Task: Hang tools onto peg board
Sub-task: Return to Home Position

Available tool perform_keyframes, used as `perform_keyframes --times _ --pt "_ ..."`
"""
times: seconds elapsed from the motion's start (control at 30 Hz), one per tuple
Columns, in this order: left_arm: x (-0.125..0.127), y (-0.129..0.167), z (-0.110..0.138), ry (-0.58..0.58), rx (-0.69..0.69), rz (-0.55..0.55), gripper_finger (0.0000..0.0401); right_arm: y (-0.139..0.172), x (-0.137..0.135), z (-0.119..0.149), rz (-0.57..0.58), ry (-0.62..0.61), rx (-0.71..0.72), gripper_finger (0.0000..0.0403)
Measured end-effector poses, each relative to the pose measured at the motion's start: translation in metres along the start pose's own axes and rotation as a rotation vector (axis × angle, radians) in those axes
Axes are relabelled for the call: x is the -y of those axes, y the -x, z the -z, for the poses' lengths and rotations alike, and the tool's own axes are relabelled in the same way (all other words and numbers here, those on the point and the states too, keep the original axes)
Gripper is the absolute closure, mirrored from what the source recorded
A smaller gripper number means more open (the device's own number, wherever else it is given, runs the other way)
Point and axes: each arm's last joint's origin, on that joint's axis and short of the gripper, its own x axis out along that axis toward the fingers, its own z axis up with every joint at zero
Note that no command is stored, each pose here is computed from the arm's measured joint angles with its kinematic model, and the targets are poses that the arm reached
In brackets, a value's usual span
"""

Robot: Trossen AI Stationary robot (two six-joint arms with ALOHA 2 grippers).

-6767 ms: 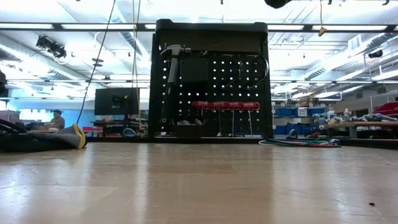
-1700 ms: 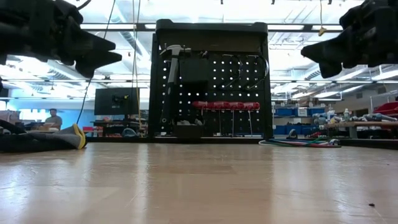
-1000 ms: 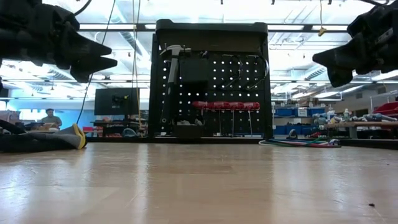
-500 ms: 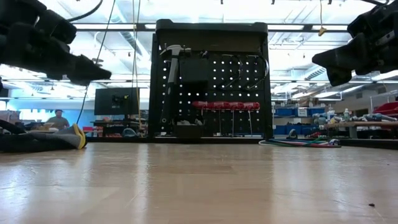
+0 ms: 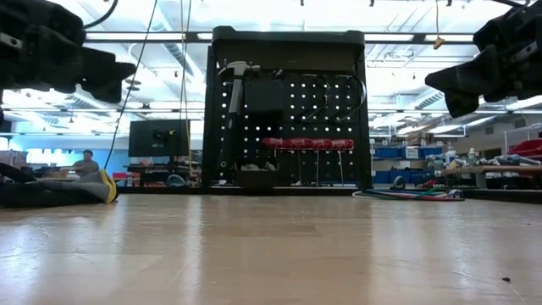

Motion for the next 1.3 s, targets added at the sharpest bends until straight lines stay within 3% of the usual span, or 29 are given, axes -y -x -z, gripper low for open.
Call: perform_keyframes --times 0.1,0.33,0.5,0.63,1.3 --pt "0.0 -0.001 0.002 0.063 0.018 0.006 0.0234 0.0 0.0 0.0 0.0 0.0 -0.001 0.0367" --pt "-0.002 0.0 -0.007 -0.004 0.11 -0.06 0.0244 0.0 0.0 0.0 -0.003 0.0 -0.001 0.037" --pt "-0.003 0.0 -0.012 0.06 0.159 -0.057 0.0244 0.0 0.0 -0.001 -0.004 0.0 0.008 0.0369" --pt "-0.003 0.0 -0.012 0.104 0.16 -0.054 0.0244 0.0 0.0 -0.001 -0.004 0.0 0.015 0.037" --pt "-0.003 0.0 -0.011 0.103 0.159 -0.054 0.0244 0.0 0.0 -0.002 -0.005 0.0 0.02 0.0369"
